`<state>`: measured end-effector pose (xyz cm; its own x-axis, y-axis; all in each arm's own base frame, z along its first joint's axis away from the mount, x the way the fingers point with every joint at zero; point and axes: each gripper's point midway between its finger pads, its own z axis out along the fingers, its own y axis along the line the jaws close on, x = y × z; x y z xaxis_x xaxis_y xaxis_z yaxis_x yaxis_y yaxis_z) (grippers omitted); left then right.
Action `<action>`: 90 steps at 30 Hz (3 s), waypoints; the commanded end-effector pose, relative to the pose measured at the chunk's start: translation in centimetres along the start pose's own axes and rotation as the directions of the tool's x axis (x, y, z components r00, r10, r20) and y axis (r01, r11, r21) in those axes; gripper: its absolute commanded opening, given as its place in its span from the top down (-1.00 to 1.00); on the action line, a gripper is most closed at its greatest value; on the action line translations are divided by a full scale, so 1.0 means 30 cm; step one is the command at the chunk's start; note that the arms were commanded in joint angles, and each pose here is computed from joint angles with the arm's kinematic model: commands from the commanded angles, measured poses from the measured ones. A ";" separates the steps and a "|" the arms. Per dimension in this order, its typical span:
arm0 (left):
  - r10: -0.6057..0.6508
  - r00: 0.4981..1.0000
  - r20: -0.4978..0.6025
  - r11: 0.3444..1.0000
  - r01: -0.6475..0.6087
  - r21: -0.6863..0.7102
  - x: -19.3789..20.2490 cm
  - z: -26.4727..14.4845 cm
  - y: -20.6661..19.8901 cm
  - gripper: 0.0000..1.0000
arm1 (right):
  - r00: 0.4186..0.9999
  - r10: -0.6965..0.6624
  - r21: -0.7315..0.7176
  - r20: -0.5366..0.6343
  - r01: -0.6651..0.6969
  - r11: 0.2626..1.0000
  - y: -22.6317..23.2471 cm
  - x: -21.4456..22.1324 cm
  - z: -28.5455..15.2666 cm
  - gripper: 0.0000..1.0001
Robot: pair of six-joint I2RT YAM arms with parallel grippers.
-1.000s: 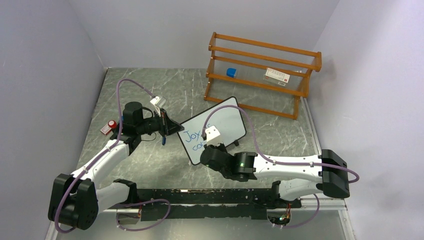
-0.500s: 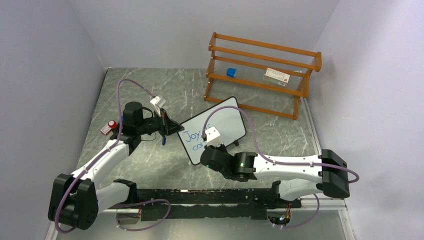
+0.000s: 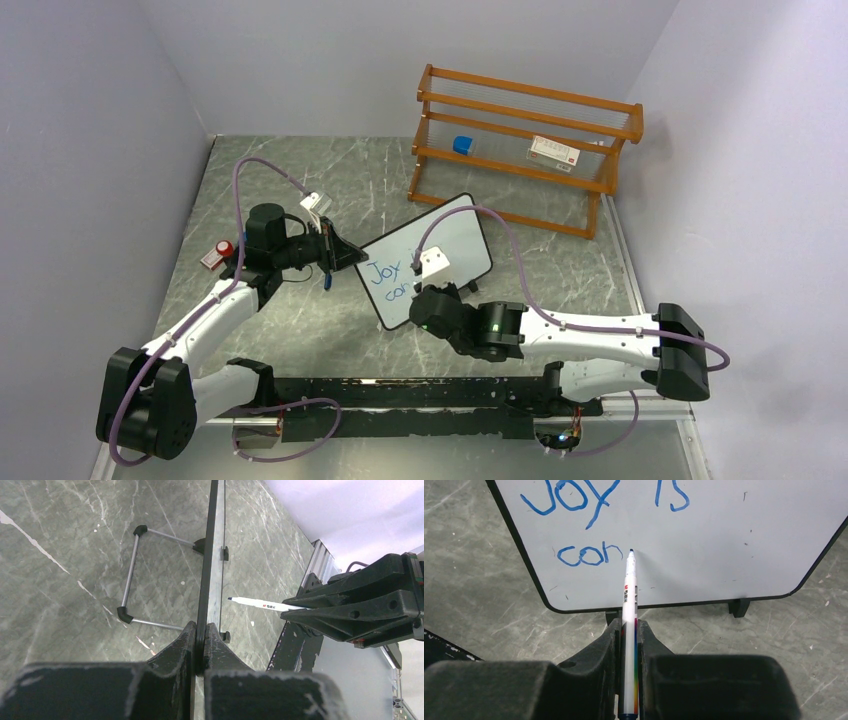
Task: Write a sentence on the whiteboard
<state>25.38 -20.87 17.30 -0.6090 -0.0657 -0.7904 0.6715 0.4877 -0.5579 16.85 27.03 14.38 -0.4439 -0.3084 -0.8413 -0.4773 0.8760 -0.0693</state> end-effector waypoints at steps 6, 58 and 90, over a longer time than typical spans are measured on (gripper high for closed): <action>-0.018 0.999 -0.029 0.991 0.014 -0.130 0.054 -0.010 0.102 0.90 | 1.000 0.008 0.010 0.020 -0.008 1.000 0.000 -0.009 0.027 1.00; -0.015 0.999 -0.030 0.991 0.011 -0.130 0.054 -0.010 0.102 0.90 | 1.000 0.019 0.081 -0.012 -0.018 0.997 -0.080 0.015 0.053 1.00; -0.015 0.999 -0.031 0.991 0.011 -0.130 0.055 -0.010 0.103 0.90 | 0.999 0.020 0.003 0.030 -0.021 1.000 -0.027 -0.050 0.048 1.00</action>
<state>25.38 -20.86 17.28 -0.6088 -0.0651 -0.7907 0.6716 0.4882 -0.5573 18.53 26.62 13.70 -0.4474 -0.3191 -0.8355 -0.4719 0.8777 -0.0826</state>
